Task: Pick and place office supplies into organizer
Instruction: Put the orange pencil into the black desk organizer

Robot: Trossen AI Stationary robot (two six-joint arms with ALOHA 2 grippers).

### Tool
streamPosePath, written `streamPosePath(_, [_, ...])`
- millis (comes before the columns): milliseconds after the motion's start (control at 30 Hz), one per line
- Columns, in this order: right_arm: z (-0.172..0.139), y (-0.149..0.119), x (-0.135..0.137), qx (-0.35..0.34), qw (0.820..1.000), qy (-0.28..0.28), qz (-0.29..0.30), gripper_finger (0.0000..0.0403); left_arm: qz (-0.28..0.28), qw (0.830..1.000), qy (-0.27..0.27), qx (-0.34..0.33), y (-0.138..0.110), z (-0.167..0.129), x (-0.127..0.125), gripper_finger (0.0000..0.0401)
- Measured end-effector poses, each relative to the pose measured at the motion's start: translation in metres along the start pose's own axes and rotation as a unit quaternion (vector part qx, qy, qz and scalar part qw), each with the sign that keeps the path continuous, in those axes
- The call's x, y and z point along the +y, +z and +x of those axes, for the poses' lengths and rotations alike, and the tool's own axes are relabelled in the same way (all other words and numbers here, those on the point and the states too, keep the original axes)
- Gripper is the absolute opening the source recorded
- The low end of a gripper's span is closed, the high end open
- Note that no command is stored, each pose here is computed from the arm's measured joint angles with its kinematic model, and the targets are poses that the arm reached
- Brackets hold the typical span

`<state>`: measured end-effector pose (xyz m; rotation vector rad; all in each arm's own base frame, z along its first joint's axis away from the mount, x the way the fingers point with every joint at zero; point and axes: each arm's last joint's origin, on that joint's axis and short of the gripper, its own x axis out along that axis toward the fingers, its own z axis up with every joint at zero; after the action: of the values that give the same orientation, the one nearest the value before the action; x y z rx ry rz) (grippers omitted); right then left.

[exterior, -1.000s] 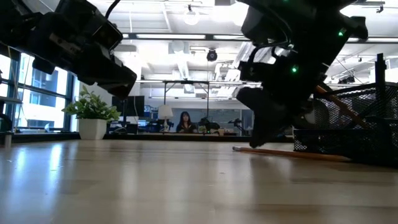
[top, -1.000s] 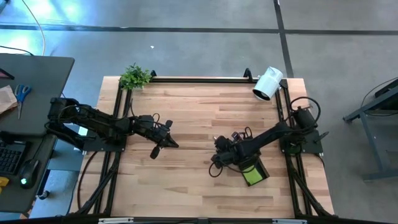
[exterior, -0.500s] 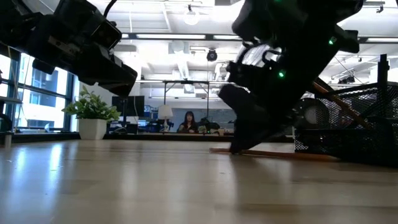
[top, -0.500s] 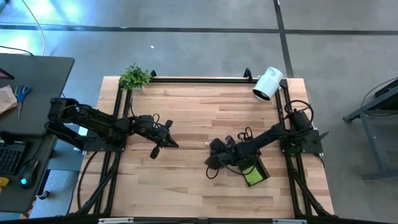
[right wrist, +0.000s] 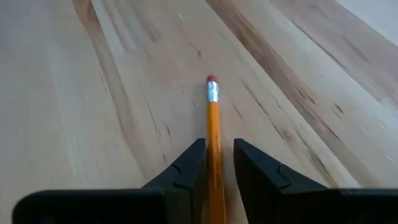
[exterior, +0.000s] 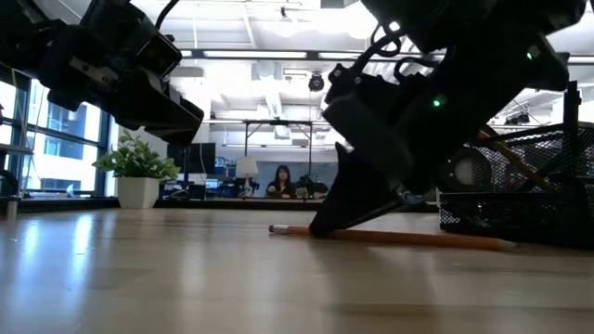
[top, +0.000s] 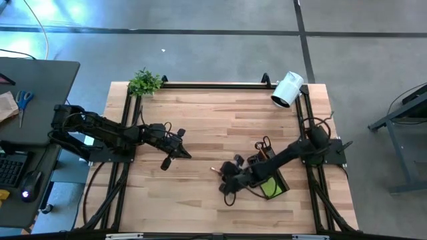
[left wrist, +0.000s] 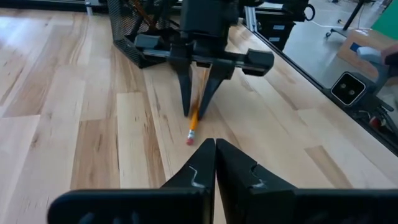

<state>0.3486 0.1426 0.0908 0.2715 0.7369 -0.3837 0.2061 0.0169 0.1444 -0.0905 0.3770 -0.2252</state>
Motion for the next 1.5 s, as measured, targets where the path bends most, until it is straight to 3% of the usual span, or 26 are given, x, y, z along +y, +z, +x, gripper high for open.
streamPosePath(333, [0.003,-0.021,0.010,-0.031,0.998,-0.030,-0.053,0.0078,-0.001,1.000,0.002,0.003,-0.001,0.000,0.000,0.0001])
streamPosePath(633, [0.002,-0.028,0.013,-0.030,0.998,-0.032,-0.053,0.0078,-0.002,1.000,0.002,0.004,-0.001,0.000,0.000,0.0003])
streamPosePath(933, [0.012,-0.050,0.020,-0.101,0.992,-0.069,-0.030,0.0078,-0.002,1.000,0.002,0.003,-0.001,0.000,0.000,0.0003])
streamPosePath(1233, [0.012,-0.050,0.020,-0.099,0.992,-0.070,-0.039,0.0077,0.000,1.000,0.003,-0.001,0.000,0.000,0.000,0.0003])
streamPosePath(1500, [0.013,-0.049,0.021,-0.113,0.990,-0.070,-0.056,0.0011,0.000,1.000,0.003,-0.001,0.000,0.000,0.000,0.0003])
